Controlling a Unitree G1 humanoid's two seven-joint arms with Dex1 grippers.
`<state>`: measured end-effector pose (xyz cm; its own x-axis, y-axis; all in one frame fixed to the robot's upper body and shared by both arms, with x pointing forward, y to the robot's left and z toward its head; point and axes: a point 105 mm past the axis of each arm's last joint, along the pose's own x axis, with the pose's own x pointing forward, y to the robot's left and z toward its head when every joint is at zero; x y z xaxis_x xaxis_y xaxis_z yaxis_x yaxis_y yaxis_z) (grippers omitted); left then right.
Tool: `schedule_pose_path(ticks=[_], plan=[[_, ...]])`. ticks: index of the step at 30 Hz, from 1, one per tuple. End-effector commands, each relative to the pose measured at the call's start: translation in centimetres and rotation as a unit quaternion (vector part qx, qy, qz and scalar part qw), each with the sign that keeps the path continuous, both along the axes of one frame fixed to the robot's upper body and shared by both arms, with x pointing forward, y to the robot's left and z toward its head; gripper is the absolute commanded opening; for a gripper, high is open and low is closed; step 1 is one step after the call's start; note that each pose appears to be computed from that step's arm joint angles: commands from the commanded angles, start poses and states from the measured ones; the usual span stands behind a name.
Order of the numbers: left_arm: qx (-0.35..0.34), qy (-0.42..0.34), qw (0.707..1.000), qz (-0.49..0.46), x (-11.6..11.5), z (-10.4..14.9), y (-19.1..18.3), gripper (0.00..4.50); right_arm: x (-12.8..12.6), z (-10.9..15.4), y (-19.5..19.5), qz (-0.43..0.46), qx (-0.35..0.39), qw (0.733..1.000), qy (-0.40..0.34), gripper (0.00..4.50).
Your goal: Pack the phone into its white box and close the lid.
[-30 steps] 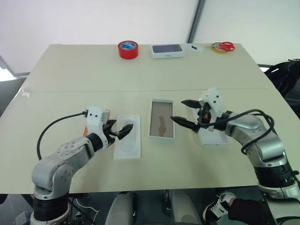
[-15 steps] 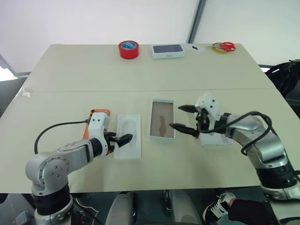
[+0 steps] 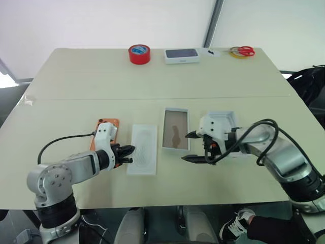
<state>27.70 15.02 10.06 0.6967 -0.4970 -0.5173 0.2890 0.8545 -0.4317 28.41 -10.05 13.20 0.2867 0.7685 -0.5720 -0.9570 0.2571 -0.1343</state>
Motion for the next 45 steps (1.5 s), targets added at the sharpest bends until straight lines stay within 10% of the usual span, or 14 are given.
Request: schedule_pose_path(ticks=[1,8,18,33,42,45], plan=[[0.008,-0.005,1.0,0.025,0.4,0.4,0.9,0.02,-0.3,0.5,1.8,0.017,-0.012,1.0,-0.014,4.33],[-0.043,-0.051,0.997,0.03,1.0,3.0,0.9,0.02,0.9,-0.4,3.5,-0.001,-0.035,0.999,-0.003,4.33],[-0.089,-0.089,0.99,0.064,1.7,5.6,3.2,0.0,1.9,-2.0,3.9,0.017,-0.084,0.996,-0.033,0.03],[-0.125,-0.11,0.983,0.083,2.4,7.8,4.6,0.0,-0.5,-2.3,6.5,0.127,-0.075,0.987,-0.064,0.03],[-0.158,-0.088,0.982,0.061,2.8,6.8,0.6,0.0,1.0,1.8,5.3,0.08,0.005,0.992,-0.101,3.94],[-0.165,-0.075,0.982,0.059,2.8,6.4,-0.9,0.0,1.5,3.1,2.9,0.057,0.018,0.992,-0.109,3.94]])
